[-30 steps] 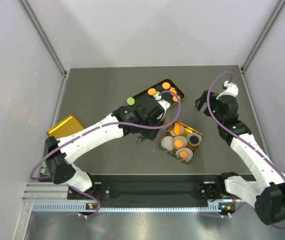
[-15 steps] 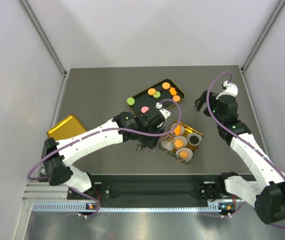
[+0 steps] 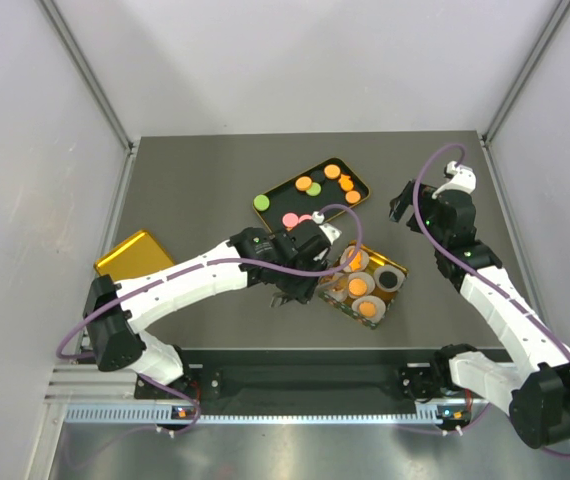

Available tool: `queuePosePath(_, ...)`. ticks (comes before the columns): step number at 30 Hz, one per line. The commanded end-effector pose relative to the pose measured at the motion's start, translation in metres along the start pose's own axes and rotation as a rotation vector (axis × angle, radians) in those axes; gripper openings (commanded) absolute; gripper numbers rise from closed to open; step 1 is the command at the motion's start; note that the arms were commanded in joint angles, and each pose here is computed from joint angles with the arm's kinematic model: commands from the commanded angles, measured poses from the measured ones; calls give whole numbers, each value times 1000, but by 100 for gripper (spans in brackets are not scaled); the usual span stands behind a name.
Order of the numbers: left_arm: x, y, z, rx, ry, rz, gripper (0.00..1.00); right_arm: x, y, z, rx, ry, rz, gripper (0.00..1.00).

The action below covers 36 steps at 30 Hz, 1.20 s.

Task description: Pack the cookies

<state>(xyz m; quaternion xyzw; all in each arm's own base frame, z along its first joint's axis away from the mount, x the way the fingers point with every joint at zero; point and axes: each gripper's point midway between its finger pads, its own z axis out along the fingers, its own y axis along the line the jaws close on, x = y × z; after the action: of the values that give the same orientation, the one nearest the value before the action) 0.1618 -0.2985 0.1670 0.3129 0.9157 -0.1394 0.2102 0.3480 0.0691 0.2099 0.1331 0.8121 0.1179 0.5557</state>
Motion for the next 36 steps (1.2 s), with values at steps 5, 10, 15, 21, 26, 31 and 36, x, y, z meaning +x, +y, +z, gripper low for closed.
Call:
queuePosePath(5,-14,-8,-5,32,-68,-3,45,-26,6,-1,-16,-70,16,100)
queuePosePath(10,-14,-7,-3,29,-66,-4,47,-26,6,-1,-18,-69,16,100)
queuePosePath(15,-15,-8,-4,32,-71,-3,49,-26,7,-1,-18,-68,17,100)
queuePosePath(21,-25,-11,-18,53,-114,-5,48,-27,7,-1,-21,-70,16,100)
queuePosePath(26,-48,-4,-47,26,-233,-35,47,-25,7,2,-21,-65,16,100)
queuePosePath(31,-73,71,-68,-136,-347,-240,48,-21,12,7,-44,-38,-8,100)
queuePosePath(36,-80,201,-64,-350,-436,-536,48,-23,20,2,-90,-39,-17,100)
